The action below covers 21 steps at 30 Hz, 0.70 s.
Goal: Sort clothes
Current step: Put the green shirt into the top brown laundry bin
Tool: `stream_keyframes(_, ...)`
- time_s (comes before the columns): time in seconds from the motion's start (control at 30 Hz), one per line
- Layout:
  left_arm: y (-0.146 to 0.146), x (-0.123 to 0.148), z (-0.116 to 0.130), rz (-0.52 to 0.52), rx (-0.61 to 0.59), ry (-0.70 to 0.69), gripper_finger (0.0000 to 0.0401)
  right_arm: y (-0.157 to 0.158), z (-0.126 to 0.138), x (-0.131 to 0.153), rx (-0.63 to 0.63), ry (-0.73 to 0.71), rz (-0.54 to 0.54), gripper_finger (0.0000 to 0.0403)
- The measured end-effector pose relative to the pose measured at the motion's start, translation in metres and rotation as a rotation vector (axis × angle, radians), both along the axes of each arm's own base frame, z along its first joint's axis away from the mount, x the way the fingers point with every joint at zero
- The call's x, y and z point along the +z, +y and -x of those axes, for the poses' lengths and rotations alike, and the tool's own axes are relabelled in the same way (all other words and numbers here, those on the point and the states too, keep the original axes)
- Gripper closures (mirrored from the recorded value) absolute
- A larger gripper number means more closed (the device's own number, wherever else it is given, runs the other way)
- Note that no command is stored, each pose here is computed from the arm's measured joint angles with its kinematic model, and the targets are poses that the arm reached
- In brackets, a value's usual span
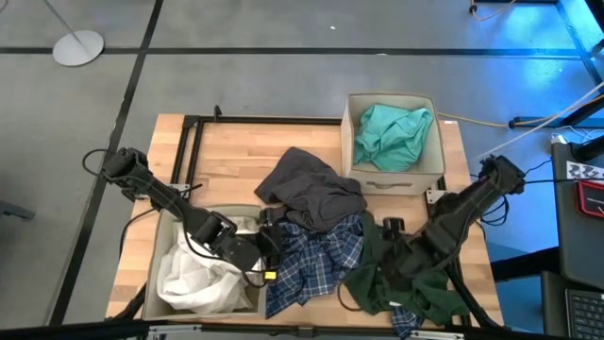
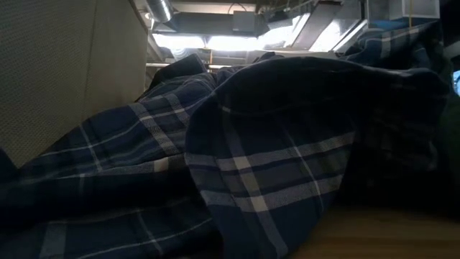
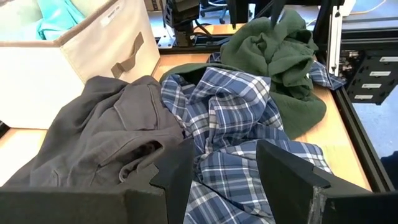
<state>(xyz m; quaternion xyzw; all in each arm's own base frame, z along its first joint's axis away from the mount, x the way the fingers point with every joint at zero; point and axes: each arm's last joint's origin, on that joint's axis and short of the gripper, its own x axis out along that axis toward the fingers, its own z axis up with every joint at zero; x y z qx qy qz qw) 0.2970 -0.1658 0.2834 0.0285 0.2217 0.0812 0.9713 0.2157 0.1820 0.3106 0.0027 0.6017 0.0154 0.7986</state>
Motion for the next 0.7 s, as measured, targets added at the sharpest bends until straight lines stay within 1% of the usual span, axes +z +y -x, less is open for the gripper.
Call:
stream_keyframes(0.2, 0.0, 0.0, 0.0, 0.0, 0.0, 0.0, 0.0235, 0.017, 0.022, -0.039, -0.067, 0.141, -0.065, 0.0155)
stream_keyframes(0.3, 0.0, 0.0, 0.0, 0.0, 0.0, 0.0, 0.0235, 0.028, 0.032, -0.055, -0.081, 0.175, -0.12, 0.0155)
stream_keyframes(0.37, 0.0, 0.0, 0.0, 0.0, 0.0, 0.0, 0.0235, 0.033, 0.039, -0.065, -0.081, 0.2, -0.136, 0.0155)
stream_keyframes(0.5, 0.002, 0.0, -0.001, 0.003, 0.008, -0.001, 0.0235, 0.04, 0.046, -0.077, -0.075, 0.168, -0.154, 0.0155)
stream_keyframes(0.6, 0.004, 0.0, -0.002, 0.003, 0.014, -0.001, 0.0235, 0.046, 0.048, -0.078, -0.045, 0.093, -0.151, 0.0155)
stream_keyframes(0.7, 0.006, 0.0, -0.003, 0.003, 0.023, -0.001, 0.0235, 0.049, 0.047, -0.078, -0.008, 0.018, -0.123, 0.0155)
